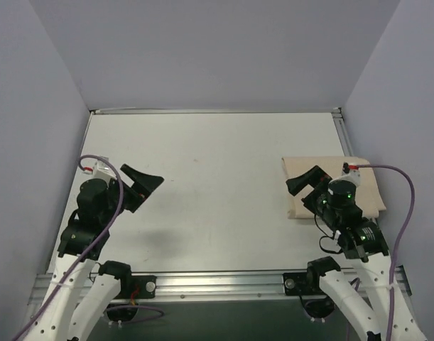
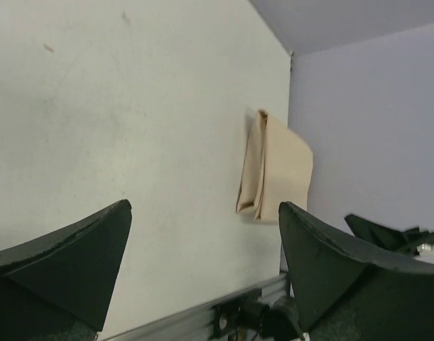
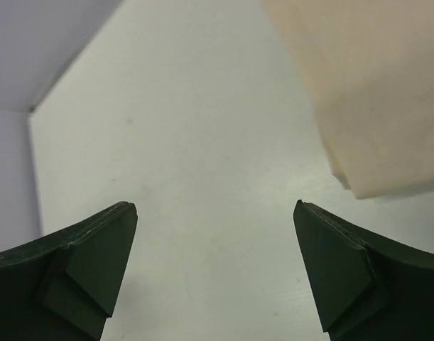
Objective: Open and lay out the surgical kit
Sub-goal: Move the surgical kit at the center of the board.
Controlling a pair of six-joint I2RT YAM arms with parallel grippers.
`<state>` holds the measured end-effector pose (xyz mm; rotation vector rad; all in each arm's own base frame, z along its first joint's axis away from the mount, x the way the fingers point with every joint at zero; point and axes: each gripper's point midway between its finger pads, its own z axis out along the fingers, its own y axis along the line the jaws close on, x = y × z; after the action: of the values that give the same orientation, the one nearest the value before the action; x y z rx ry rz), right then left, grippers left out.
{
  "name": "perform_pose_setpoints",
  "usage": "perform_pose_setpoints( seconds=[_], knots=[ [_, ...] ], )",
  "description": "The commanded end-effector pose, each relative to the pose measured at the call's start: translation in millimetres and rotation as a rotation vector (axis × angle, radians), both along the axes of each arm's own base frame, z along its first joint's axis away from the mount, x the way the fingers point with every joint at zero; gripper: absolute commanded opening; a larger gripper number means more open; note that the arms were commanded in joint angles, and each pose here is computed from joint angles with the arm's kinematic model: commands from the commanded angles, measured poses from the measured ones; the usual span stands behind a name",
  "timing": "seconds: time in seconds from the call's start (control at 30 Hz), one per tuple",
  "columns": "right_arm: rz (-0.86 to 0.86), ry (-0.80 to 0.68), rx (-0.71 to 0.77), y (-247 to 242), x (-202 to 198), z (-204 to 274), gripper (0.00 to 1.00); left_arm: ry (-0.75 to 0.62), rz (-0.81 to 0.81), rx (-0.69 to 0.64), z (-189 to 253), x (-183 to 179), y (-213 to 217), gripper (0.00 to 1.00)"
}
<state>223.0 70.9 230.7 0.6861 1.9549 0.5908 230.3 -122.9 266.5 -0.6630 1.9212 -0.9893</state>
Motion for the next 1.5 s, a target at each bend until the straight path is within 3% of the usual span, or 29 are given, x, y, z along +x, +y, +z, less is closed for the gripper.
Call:
perform_pose_setpoints(
  seconds=[0.0, 0.07, 0.13, 0.23, 0.3, 0.4, 0.43, 0.47, 0.53, 0.63, 0.77, 1.13, 1.47],
  knots=[
    [-0.077, 0.108, -0.156, -24.1, 6.6, -27.1, 1.00, 0.005, -0.196, -0.025, -21.3, -3.5, -26.9, 0.94],
    [-0.053, 0.101, -0.177, -18.0, 26.3, -24.8, 1.00, 0.037, -0.235, -0.091, -40.1, 3.4, -36.9, 0.94],
    [-0.177, 0.139, -0.203, -35.1, 37.5, -25.3, 1.00, 0.024, -0.268, -0.129, -39.4, 11.1, -45.8, 0.95],
    [-0.356, 0.235, -0.252, -72.3, 54.1, -44.9, 0.99, 0.057, -0.316, -0.047, -50.1, 21.9, -57.1, 0.97],
    [-0.404, 0.303, -0.251, -91.0, 64.3, -62.6, 0.89, 0.080, -0.343, 0.000, -52.2, 24.6, -66.9, 0.93],
    [-0.503, 0.322, -0.265, -126.0, 83.1, -73.8, 0.64, 0.065, -0.378, 0.027, -50.7, 23.5, -77.2, 0.85],
    [-0.528, 0.312, -0.279, -132.9, 90.2, -72.6, 0.40, 0.050, -0.378, 0.035, -48.6, 22.6, -78.3, 0.82],
    [-0.574, 0.324, -0.325, -145.6, 96.7, -73.0, 0.25, 0.035, -0.382, 0.038, -46.2, 21.3, -79.8, 0.79],
    [-0.608, 0.288, -0.357, -155.1, 113.8, -67.9, 0.00, 0.015, -0.394, 0.046, -45.5, 17.0, -83.0, 0.64],
    [-0.596, 0.333, -0.409, -162.0, 144.2, -78.7, 0.00, -0.018, -0.390, 0.056, -40.9, 13.6, -80.8, 0.48],
    [-0.512, 0.442, -0.437, -157.4, 180.1, -123.7, 0.00, -0.038, -0.407, 0.078, -34.1, 9.7, -80.3, 0.39],
    [-0.219, 0.548, -0.506, -58.1, 225.7, -206.7, 0.00, -0.076, -0.421, 0.081, -19.2, 0.5, -77.9, 0.38],
    [0.307, 0.468, -0.517, 125.7, 245.1, -235.2, 0.00, -0.066, -0.344, 0.152, -19.5, -3.5, -58.6, 0.37]
  ],
)
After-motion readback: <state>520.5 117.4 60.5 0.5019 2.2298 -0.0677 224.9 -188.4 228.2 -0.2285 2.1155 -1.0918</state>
